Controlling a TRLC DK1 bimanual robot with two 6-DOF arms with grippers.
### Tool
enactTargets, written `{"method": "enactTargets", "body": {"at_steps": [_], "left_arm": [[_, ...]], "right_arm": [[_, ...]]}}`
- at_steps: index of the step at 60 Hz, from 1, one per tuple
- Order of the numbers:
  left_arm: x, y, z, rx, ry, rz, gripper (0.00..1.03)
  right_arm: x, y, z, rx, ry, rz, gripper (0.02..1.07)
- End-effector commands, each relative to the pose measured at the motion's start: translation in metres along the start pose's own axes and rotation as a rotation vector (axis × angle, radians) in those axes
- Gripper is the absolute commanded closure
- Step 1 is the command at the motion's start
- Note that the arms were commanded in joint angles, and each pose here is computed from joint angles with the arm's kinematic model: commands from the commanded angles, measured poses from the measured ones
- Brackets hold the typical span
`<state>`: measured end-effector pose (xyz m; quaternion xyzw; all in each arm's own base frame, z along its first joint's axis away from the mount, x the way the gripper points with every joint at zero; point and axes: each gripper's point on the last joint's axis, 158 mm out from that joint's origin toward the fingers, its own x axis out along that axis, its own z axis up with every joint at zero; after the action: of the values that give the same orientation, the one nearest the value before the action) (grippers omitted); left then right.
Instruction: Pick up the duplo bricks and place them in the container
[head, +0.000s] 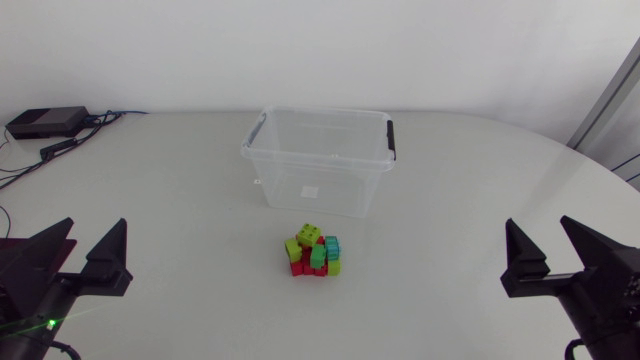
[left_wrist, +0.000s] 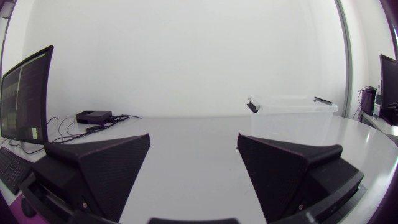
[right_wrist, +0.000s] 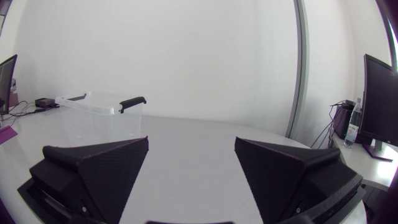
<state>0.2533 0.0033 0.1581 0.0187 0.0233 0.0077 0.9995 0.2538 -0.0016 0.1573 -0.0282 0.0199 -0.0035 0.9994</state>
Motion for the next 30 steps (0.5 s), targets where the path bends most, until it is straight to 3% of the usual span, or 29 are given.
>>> {"method": "enactTargets", "body": {"at_steps": [1, 24, 30], "left_arm": [[0.000, -0.004, -0.006, 0.006, 0.009, -0.017, 0.05], [0.000, -0.006, -0.006, 0.013, 0.006, -0.024, 0.06], [-0.001, -0.009, 0.004, 0.036, -0.010, -0.037, 0.12]], "right_arm": [[0.001, 0.003, -0.009, -0.012, 0.020, 0.010, 0.07], [0.001, 0.004, -0.009, -0.014, 0.018, 0.018, 0.07], [0.000, 0.009, -0.005, -0.017, 0.006, 0.034, 0.07]]}}
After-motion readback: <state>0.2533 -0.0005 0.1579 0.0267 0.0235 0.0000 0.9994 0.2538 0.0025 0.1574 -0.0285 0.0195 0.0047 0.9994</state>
